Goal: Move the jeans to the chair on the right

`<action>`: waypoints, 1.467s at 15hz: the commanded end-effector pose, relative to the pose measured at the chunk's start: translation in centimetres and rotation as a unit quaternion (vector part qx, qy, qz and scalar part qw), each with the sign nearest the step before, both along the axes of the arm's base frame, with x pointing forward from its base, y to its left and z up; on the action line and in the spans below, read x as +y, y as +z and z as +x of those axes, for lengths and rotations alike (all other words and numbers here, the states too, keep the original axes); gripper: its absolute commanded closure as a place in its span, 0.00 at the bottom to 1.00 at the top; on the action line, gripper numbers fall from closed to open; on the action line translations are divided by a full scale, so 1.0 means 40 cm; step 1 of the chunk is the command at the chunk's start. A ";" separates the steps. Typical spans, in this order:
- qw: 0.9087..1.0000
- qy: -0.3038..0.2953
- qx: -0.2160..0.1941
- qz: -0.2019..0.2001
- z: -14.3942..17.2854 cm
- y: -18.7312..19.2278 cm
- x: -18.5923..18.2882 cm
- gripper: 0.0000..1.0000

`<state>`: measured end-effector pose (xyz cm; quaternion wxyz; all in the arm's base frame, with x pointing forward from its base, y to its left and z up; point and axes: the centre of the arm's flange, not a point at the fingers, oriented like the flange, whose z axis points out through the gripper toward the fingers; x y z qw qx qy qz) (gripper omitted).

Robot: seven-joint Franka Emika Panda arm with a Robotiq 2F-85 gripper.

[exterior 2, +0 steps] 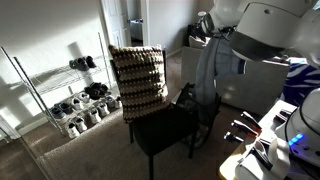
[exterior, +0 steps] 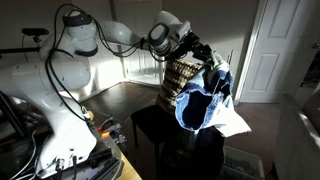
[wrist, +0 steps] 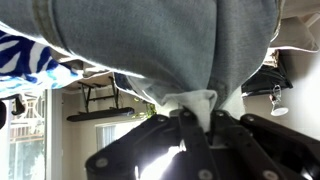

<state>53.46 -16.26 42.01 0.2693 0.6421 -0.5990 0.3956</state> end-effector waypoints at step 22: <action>0.969 0.201 0.123 0.077 0.077 -0.188 0.215 0.97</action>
